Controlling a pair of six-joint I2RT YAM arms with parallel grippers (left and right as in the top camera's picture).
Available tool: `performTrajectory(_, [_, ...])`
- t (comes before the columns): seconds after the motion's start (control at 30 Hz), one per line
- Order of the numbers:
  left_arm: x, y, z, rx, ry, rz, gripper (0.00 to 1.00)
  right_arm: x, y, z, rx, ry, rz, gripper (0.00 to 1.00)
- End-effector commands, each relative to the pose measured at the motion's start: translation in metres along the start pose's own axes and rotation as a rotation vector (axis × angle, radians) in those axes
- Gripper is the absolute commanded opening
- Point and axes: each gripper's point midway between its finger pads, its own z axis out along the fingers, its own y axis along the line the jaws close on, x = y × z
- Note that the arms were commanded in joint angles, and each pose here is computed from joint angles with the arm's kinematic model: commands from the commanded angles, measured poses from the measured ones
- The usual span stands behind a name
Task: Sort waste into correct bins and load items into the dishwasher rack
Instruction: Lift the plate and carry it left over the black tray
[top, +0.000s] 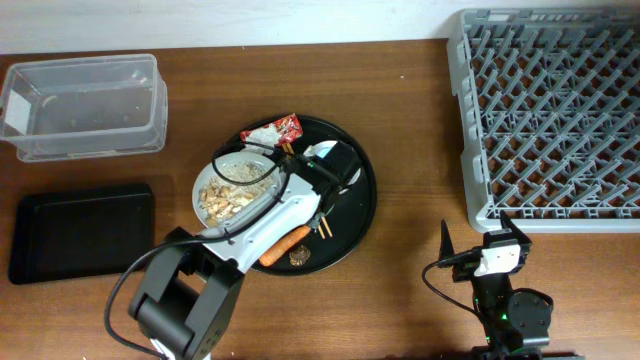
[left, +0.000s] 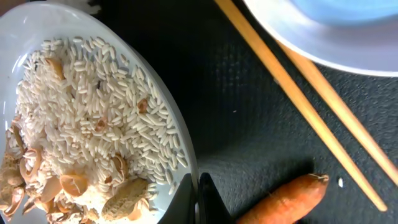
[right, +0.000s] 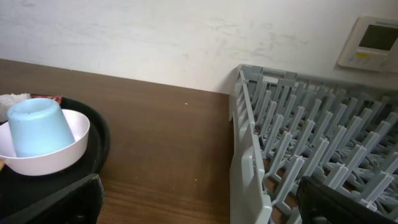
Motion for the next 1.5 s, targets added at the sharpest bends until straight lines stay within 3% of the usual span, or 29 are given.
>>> performTrajectory(0.0, [-0.005,0.01,-0.006,-0.048,0.004,-0.036,0.0,0.003,-0.002,0.0,0.011,0.007,0.006,0.98])
performTrajectory(0.3, [0.0,0.036,-0.016,-0.053,0.014,-0.145,0.0,0.003,-0.002,0.0,0.011,0.007,0.006,0.98])
performTrajectory(0.63, [0.0,0.101,-0.023,-0.061,-0.001,-0.324,0.0,0.003,-0.002,0.0,0.011,0.007,0.006,0.98])
performTrajectory(1.13, [0.028,0.206,0.023,-0.101,0.094,-0.687,0.0,0.003,-0.002,0.0,0.011,0.007,0.006,0.98])
performTrajectory(1.47, [0.027,0.27,0.048,-0.05,0.003,-0.887,0.0,0.003,-0.002,0.0,0.011,0.007,0.006,0.98])
